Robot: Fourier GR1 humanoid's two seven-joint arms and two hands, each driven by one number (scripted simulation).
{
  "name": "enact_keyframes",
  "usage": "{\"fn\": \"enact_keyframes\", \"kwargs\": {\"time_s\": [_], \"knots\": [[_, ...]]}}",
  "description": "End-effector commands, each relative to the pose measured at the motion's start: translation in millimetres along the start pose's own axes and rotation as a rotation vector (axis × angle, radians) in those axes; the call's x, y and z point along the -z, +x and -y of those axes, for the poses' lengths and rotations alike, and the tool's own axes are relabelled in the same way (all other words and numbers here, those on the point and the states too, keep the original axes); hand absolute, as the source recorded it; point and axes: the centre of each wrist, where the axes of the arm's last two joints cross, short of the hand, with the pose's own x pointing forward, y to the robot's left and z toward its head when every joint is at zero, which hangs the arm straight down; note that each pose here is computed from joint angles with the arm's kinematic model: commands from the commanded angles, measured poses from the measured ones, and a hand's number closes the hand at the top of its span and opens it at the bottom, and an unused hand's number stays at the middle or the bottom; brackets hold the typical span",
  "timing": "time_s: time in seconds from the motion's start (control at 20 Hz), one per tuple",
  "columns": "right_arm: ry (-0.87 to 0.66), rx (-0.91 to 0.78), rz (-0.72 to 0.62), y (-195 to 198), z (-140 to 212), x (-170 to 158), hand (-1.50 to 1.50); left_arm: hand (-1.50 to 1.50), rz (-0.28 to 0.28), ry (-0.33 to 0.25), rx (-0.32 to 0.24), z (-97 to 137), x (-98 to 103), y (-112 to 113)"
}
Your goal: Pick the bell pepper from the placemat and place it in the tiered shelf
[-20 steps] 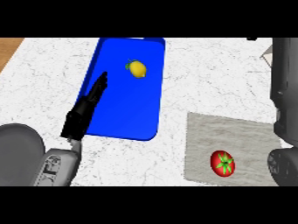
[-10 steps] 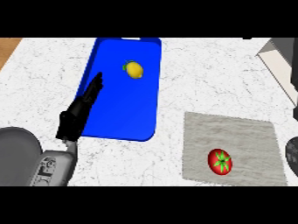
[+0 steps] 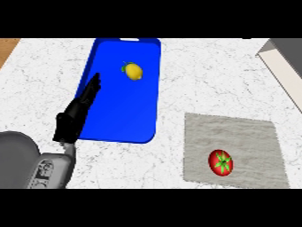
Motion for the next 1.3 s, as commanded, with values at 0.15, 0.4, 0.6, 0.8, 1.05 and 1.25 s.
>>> {"fn": "enact_keyframes", "kwargs": {"time_s": [0.15,0.4,0.6,0.8,1.05,1.25], "knots": [[-0.030,-0.088,-0.077,-19,-50,8,1.50,0.00,-0.011,0.001,-0.008,-7,-7,-10],[-0.043,-0.084,-0.084,-19,-52,12,1.50,0.00,-0.005,-0.003,-0.006,15,-8,-2],[-0.079,0.219,-0.152,-27,-46,22,1.50,0.00,-0.005,0.012,-0.009,-1,-2,0],[-0.085,0.265,-0.146,-46,-71,28,1.50,0.00,-0.010,0.023,-0.013,-13,-1,0],[-0.086,0.271,-0.146,-50,-79,20,1.50,0.00,-0.025,0.008,-0.008,4,-6,-8],[-0.092,0.274,-0.131,-60,-90,40,1.50,0.00,-0.011,0.033,0.000,-12,-6,0]]}}
